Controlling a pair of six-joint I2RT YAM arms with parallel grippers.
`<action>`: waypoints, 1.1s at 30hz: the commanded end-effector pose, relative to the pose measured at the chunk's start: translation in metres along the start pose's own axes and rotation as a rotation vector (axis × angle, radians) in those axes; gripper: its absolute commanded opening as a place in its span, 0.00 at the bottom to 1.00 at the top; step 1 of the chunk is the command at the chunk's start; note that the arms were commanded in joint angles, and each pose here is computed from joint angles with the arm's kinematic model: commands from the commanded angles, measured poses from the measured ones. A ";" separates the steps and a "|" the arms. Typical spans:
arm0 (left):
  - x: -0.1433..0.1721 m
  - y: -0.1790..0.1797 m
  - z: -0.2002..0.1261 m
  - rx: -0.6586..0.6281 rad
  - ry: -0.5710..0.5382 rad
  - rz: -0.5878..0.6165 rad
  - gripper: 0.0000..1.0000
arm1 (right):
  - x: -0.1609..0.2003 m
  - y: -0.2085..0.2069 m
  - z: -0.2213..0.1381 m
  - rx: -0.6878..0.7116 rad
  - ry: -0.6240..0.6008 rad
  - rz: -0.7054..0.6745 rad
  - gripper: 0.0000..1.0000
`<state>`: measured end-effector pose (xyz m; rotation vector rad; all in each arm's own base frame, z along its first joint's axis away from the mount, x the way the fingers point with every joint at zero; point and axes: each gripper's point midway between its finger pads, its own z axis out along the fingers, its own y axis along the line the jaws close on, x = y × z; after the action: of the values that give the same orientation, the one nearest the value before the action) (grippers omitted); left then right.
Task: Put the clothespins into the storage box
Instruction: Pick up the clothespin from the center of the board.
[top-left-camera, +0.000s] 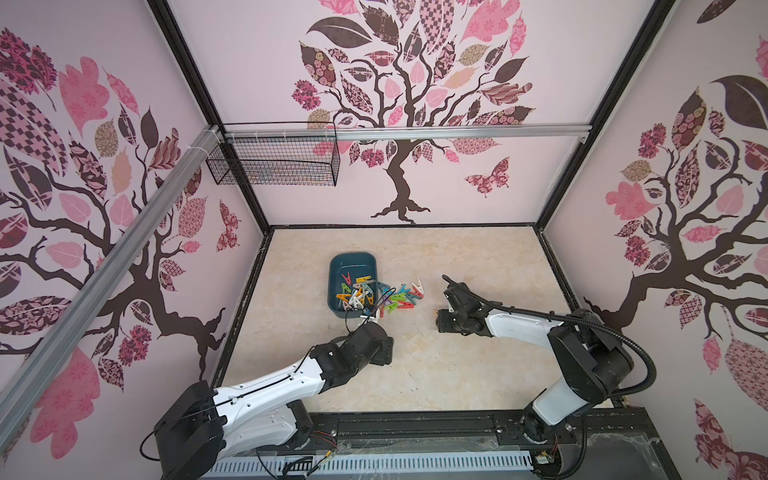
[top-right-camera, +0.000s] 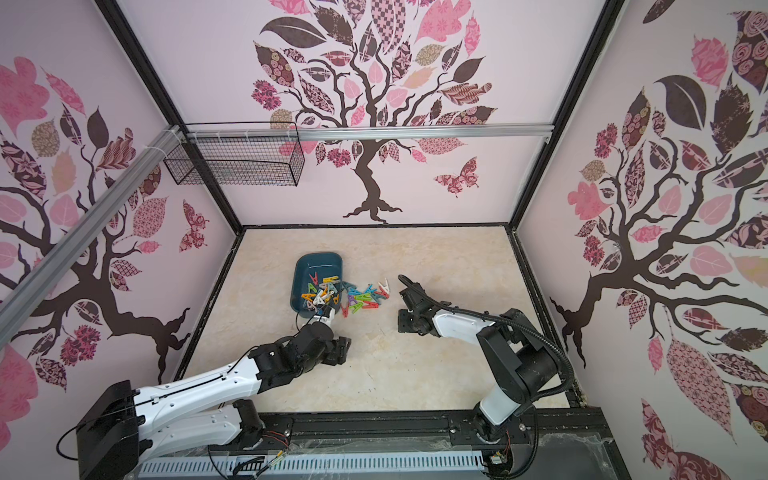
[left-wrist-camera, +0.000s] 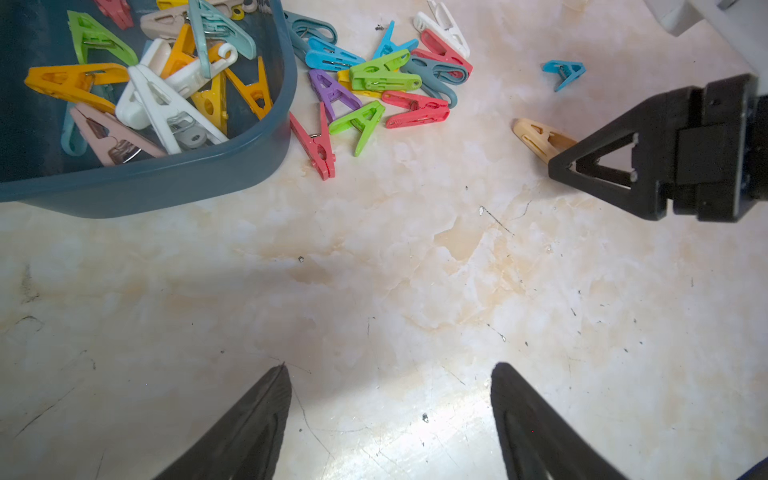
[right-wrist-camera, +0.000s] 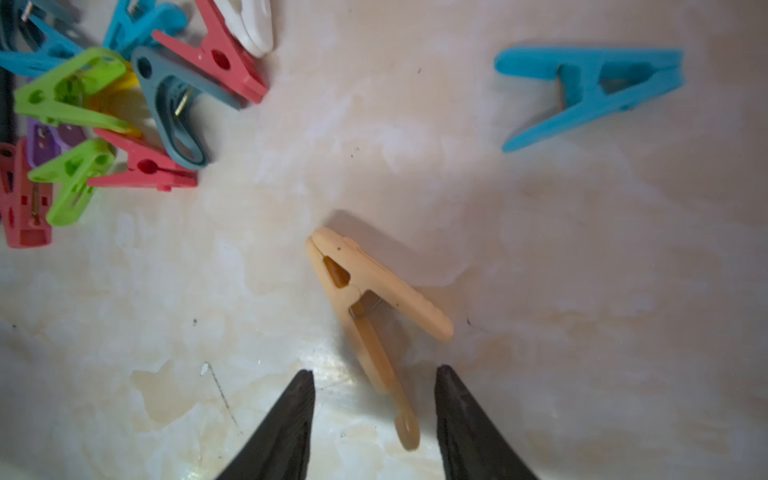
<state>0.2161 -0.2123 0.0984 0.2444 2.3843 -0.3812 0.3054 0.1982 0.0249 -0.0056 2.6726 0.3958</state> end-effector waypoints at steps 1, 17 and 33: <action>0.007 0.004 0.005 -0.011 0.006 0.012 0.80 | 0.002 0.004 -0.004 -0.021 0.007 0.011 0.46; 0.005 0.045 -0.004 -0.041 -0.016 -0.199 0.80 | 0.001 0.006 -0.009 0.040 -0.002 -0.075 0.10; 0.004 0.124 -0.035 -0.213 -0.131 -0.479 0.79 | -0.052 0.167 -0.044 -0.231 -0.099 -0.196 0.04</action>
<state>0.2324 -0.0930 0.1064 -0.3891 2.2959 -0.3614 0.3118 0.3147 0.1255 -0.2919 2.4952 0.5716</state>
